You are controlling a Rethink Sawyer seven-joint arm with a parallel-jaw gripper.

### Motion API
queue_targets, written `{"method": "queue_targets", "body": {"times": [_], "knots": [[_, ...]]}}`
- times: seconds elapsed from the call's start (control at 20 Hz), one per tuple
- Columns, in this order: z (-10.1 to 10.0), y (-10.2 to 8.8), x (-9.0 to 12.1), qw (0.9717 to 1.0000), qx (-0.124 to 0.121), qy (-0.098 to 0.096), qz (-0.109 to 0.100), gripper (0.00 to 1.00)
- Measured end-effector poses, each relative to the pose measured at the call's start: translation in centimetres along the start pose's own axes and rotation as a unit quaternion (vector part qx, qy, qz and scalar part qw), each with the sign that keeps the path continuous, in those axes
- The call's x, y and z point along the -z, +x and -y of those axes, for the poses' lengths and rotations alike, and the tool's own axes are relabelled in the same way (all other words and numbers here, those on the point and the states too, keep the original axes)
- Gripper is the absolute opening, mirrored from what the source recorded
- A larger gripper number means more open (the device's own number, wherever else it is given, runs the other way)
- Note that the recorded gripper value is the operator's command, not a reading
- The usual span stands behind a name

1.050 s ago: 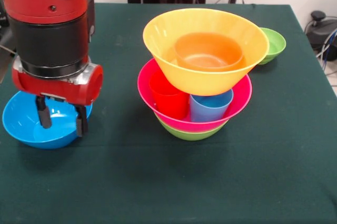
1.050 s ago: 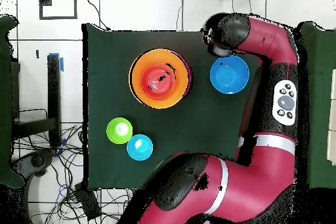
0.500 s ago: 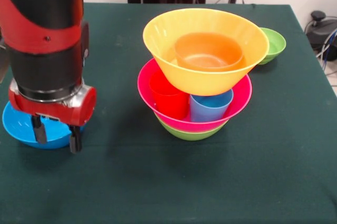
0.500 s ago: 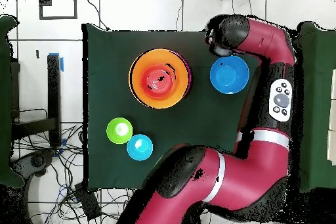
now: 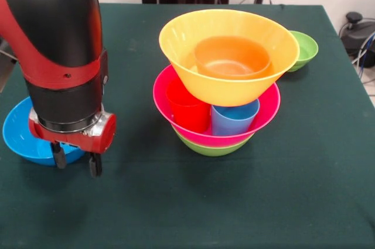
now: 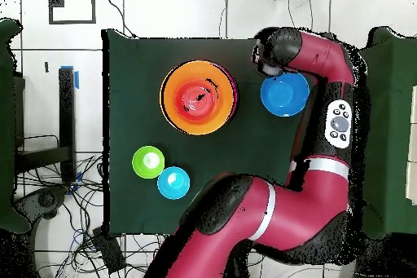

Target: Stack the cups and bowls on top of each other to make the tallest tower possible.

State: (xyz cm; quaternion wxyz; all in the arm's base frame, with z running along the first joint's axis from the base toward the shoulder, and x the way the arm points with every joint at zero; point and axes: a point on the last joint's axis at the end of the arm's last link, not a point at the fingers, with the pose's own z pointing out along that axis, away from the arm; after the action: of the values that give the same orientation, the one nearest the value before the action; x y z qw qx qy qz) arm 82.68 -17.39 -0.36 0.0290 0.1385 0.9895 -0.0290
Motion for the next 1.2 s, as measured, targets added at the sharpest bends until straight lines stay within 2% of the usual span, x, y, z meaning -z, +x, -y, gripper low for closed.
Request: {"method": "queue_targets", "body": {"times": [0.2,0.6,0.95,1.2], "knots": [[0.1,0.2,-0.2,1.0000,0.000,0.002,-0.006,1.00],[0.7,-0.1,0.7,1.0000,-0.001,0.007,-0.001,1.00],[1.1,-0.9,2.5,0.9999,-0.002,0.012,0.009,1.00],[1.9,-0.2,3.9,0.9998,-0.001,0.021,0.002,1.00]]}}
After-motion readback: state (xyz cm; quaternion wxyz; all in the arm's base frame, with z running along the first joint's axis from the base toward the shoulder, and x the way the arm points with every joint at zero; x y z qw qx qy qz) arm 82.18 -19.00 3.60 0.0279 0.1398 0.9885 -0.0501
